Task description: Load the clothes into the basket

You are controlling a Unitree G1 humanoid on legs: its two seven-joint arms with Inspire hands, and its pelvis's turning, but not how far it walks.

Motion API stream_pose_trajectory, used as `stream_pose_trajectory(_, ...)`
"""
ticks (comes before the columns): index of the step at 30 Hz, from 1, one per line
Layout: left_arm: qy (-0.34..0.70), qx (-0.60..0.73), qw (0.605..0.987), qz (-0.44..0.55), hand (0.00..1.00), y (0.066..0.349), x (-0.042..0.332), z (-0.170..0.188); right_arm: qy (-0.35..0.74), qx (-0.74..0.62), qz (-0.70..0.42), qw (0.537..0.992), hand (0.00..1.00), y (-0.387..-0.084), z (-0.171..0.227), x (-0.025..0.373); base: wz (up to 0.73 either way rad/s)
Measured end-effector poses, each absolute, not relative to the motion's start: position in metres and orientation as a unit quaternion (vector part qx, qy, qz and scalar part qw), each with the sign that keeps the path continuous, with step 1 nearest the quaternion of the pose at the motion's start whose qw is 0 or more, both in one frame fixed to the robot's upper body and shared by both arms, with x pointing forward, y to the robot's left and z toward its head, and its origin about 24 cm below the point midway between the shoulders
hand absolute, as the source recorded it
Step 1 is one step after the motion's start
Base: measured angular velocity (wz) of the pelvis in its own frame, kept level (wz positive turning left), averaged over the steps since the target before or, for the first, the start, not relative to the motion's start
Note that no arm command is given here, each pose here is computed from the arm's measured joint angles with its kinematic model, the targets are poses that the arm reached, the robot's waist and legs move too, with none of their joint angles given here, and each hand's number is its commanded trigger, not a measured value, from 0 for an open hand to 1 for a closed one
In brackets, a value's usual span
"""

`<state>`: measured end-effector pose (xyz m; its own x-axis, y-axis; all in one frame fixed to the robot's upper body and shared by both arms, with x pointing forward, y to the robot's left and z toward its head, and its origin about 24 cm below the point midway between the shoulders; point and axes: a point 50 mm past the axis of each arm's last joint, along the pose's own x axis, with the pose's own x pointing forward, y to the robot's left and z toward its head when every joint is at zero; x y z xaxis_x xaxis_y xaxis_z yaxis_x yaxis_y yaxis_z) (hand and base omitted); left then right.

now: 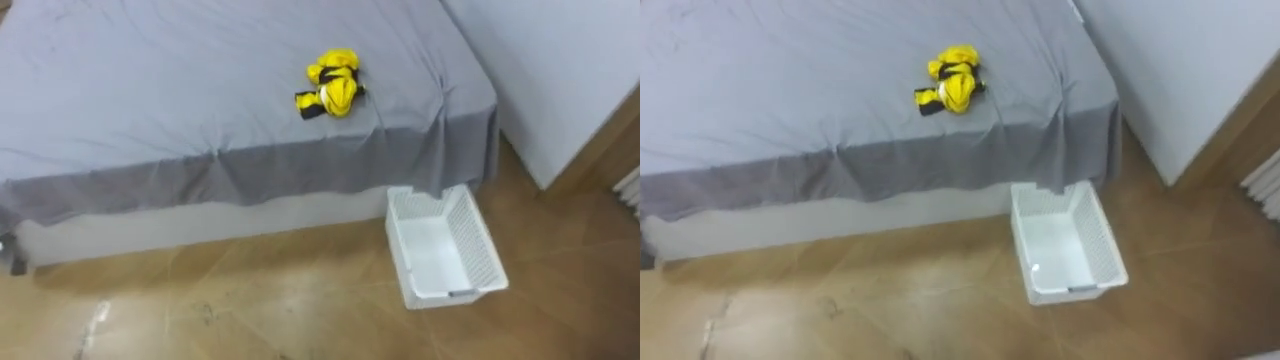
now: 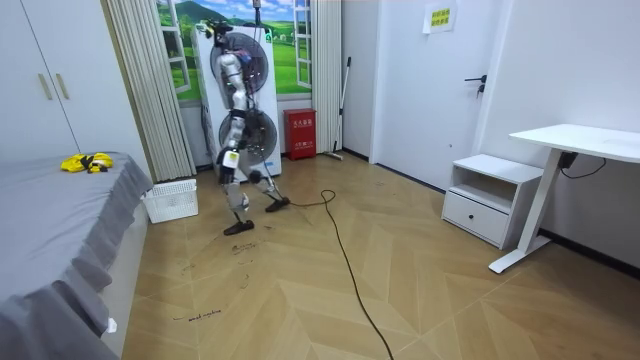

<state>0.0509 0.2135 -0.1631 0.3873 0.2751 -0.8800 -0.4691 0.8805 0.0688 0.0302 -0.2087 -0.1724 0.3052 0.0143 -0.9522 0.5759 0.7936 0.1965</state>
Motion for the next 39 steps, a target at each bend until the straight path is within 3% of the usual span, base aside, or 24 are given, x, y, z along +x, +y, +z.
stream_pose_trajectory(13, 0.518, 0.008, 0.850, 0.093, 0.00, 0.192, 0.073, -0.165, 0.423, 0.282, -0.142, 0.850, 0.00, -0.205, -0.151, 0.109, 0.30)
stream_pose_trajectory(24, 0.508, 0.026, 0.857, 0.085, 0.00, 0.193, 0.075, -0.163, 0.271, 0.308, -0.096, 0.907, 0.00, -0.200, -0.105, 0.185, 0.11)
stream_pose_trajectory(39, 0.511, 0.038, 0.854, 0.091, 0.00, 0.203, 0.073, -0.162, 0.253, 0.280, -0.084, 0.922, 0.00, -0.195, -0.092, 0.194, -0.13)
